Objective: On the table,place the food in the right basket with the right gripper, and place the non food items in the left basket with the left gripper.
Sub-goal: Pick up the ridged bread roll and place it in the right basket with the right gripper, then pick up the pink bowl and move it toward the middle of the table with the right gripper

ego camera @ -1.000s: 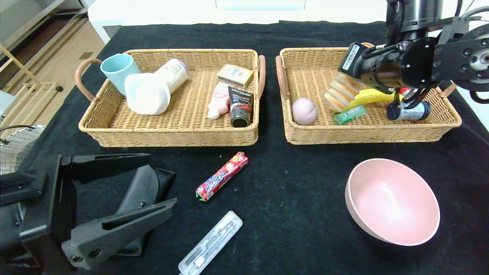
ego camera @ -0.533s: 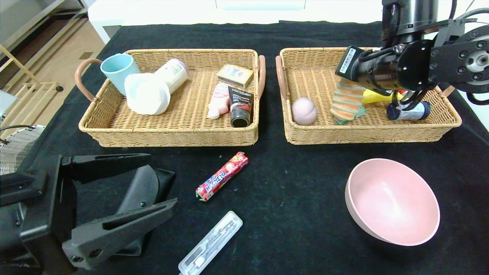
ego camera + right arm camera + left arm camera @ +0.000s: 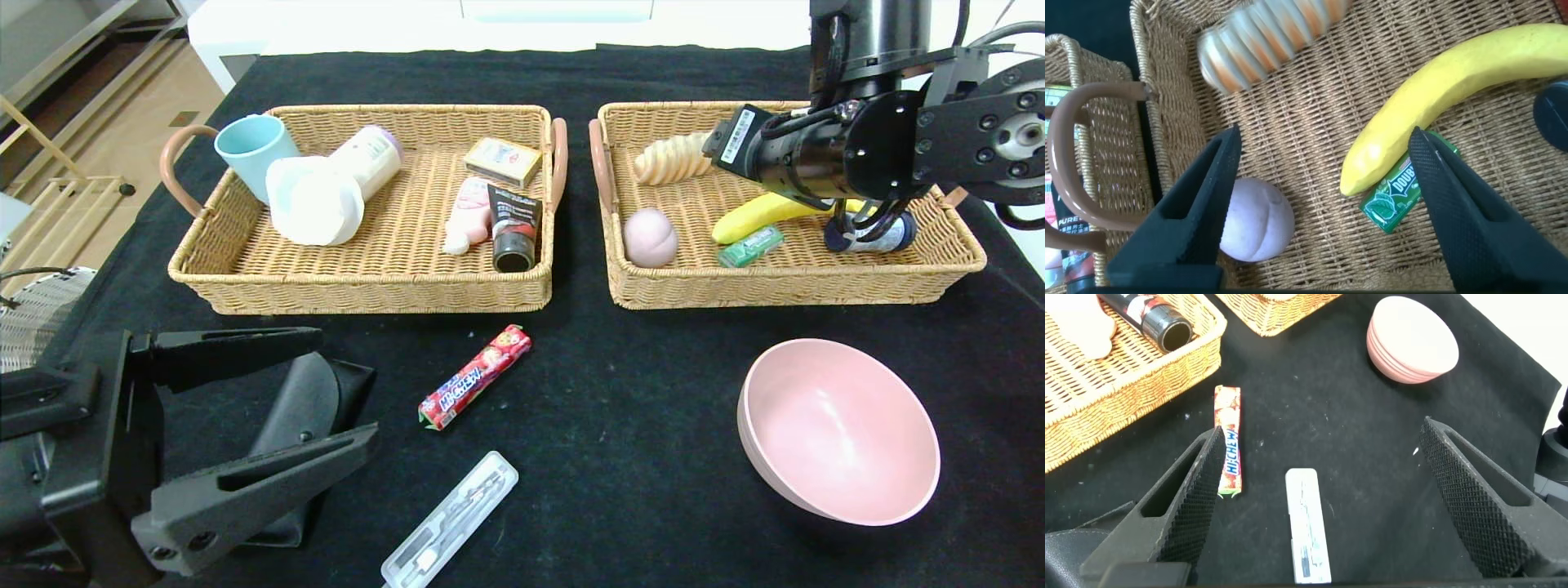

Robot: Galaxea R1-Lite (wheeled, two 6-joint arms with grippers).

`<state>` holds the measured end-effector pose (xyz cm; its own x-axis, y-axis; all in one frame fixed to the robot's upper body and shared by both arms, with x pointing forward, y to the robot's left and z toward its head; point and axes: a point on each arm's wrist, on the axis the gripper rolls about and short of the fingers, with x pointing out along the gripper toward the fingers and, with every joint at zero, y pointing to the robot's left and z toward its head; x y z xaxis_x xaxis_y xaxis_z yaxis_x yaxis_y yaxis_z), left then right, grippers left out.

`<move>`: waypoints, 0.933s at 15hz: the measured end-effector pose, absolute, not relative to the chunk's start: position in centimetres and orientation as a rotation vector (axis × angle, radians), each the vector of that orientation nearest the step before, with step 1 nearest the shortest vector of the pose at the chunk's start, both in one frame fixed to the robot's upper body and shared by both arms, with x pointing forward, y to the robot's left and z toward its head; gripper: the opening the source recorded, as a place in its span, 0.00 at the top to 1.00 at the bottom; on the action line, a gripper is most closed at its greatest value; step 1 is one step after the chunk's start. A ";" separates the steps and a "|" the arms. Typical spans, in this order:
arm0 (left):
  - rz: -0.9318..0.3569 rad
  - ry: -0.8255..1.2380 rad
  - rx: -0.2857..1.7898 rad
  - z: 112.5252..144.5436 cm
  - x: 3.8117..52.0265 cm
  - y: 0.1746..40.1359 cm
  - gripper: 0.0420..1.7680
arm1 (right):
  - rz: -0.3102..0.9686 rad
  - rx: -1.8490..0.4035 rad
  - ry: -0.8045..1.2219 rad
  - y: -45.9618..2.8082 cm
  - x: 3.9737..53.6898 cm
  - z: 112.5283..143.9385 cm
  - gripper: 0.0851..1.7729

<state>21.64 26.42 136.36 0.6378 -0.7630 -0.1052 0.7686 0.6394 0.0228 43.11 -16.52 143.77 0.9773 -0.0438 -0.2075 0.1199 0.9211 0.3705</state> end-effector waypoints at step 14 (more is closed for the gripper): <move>-0.879 0.095 0.068 136.2 21.6 26.4 0.03 | -0.005 0.129 0.530 -16.5 31.7 142.5 0.06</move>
